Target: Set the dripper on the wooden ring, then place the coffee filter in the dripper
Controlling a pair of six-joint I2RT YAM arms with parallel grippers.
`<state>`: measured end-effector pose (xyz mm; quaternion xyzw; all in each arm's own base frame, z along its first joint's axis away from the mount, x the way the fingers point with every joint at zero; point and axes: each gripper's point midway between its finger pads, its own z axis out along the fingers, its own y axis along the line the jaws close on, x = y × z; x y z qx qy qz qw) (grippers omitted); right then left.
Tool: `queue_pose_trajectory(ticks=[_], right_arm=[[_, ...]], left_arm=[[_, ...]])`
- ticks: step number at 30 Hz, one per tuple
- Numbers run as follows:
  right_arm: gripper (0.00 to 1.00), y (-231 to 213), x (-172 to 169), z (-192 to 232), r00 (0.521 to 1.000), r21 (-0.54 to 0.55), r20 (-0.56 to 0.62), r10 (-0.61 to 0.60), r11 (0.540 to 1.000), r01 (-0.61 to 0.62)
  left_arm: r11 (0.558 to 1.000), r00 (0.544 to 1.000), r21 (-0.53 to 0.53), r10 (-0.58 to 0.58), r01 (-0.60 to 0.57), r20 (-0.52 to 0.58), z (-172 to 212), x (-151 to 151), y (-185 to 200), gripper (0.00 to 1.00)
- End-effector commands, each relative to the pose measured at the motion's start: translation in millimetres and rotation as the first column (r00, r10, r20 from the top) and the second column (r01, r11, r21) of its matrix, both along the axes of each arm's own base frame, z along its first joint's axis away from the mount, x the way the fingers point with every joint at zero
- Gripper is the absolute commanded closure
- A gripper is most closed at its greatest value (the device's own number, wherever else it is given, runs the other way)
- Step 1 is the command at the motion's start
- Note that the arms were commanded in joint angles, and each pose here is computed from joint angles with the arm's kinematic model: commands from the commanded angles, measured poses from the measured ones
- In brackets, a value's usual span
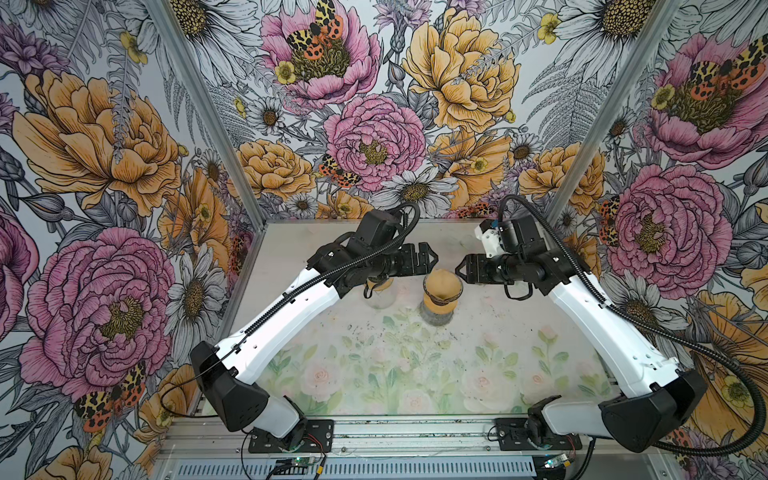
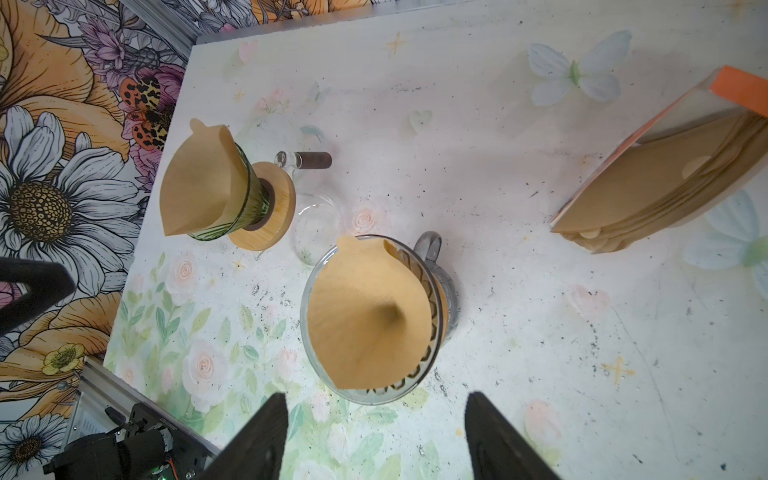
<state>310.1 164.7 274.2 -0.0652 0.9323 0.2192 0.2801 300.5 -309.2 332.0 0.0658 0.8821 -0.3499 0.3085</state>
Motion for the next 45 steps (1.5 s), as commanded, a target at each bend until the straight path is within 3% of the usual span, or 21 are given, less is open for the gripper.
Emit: queue_pose_trajectory(ticks=[1, 10, 15, 23, 30, 37, 41, 45], right_arm=[[0.29, -1.6, -6.1, 17.0, 0.999, 0.022, 0.049, 0.016, 1.0, -0.017], [0.17, -8.0, -20.1, 8.2, 1.0, 0.032, 0.027, -0.012, 0.999, 0.011], [0.07, -14.0, -27.8, 0.2, 0.999, 0.035, 0.018, -0.045, 0.998, 0.045], [0.05, -21.4, -32.8, -4.8, 0.996, 0.037, 0.027, -0.089, 0.995, 0.088], [0.01, -42.8, -18.2, -8.1, 0.97, -0.002, 0.081, -0.228, 0.973, 0.229], [0.0, -43.0, -4.9, -17.6, 0.966, -0.019, 0.074, -0.247, 0.968, 0.249], [0.0, -43.1, 3.0, -18.9, 0.964, -0.029, 0.092, -0.248, 0.967, 0.252], [0.0, -48.1, 12.5, -18.5, 0.956, -0.054, 0.146, -0.256, 0.962, 0.266]], left_arm=[[0.999, 0.998, -0.028, -0.021, 0.023, 0.061, 11.5, -1.7, 7.2, 0.01], [0.989, 0.994, -0.146, 0.021, -0.006, 0.103, 23.2, -2.1, 33.5, 0.01], [0.988, 0.993, -0.151, 0.047, -0.03, 0.106, 19.1, -3.5, 48.7, 0.01], [0.986, 0.985, -0.134, 0.121, -0.104, 0.126, 10.2, -3.5, 83.6, 0.01], [0.987, 0.969, -0.061, 0.158, -0.148, 0.19, -1.7, 1.7, 107.8, 0.01], [0.975, 0.948, 0.0, 0.214, -0.22, 0.236, -11.5, 16.7, 140.6, 0.01], [0.94, 0.917, 0.056, 0.315, -0.337, 0.244, -28.8, 30.0, 174.0, 0.01], [0.865, 0.853, 0.132, 0.433, -0.484, 0.291, -46.3, 42.8, 218.3, 0.01]])
